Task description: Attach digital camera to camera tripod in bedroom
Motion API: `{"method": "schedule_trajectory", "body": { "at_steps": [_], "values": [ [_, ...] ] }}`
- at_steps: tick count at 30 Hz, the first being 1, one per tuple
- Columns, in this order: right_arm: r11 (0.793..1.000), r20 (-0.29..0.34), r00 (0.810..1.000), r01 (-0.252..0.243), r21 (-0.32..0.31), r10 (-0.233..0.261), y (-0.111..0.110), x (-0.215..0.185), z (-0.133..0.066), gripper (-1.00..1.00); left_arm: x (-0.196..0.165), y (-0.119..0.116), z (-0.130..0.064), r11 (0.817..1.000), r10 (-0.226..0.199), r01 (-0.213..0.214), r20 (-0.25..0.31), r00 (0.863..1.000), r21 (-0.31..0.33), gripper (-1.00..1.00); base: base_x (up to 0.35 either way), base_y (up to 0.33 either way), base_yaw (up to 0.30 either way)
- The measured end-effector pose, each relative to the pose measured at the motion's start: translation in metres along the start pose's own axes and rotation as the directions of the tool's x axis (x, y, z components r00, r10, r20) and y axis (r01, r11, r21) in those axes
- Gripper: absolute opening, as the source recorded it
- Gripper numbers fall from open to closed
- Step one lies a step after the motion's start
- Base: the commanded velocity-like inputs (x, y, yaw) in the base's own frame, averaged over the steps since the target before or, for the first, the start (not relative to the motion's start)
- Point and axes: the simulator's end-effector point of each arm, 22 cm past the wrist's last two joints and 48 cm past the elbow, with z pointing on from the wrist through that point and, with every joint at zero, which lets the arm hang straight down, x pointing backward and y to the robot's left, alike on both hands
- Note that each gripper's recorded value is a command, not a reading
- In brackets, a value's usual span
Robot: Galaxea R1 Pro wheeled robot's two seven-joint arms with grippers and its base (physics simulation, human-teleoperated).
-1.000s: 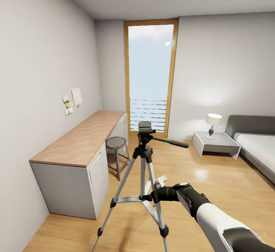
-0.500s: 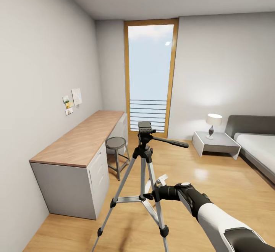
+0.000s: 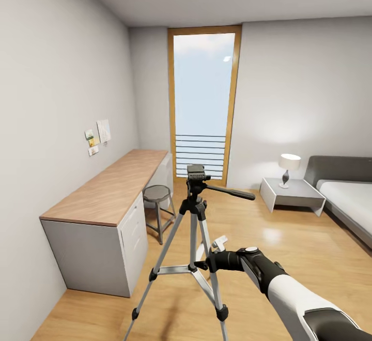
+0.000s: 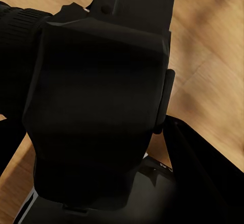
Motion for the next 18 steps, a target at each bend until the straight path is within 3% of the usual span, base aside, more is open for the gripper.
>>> {"method": "schedule_trajectory", "body": {
  "at_steps": [18],
  "values": [
    [1.000,-0.002,1.000,0.002,0.001,-0.002,0.0001,0.0003,0.0002,-1.00,-0.0001,0.0000,0.0000,1.000,0.000,0.000,0.000,1.000,0.000,-1.00,0.000,0.000,0.000]
  ]
}}
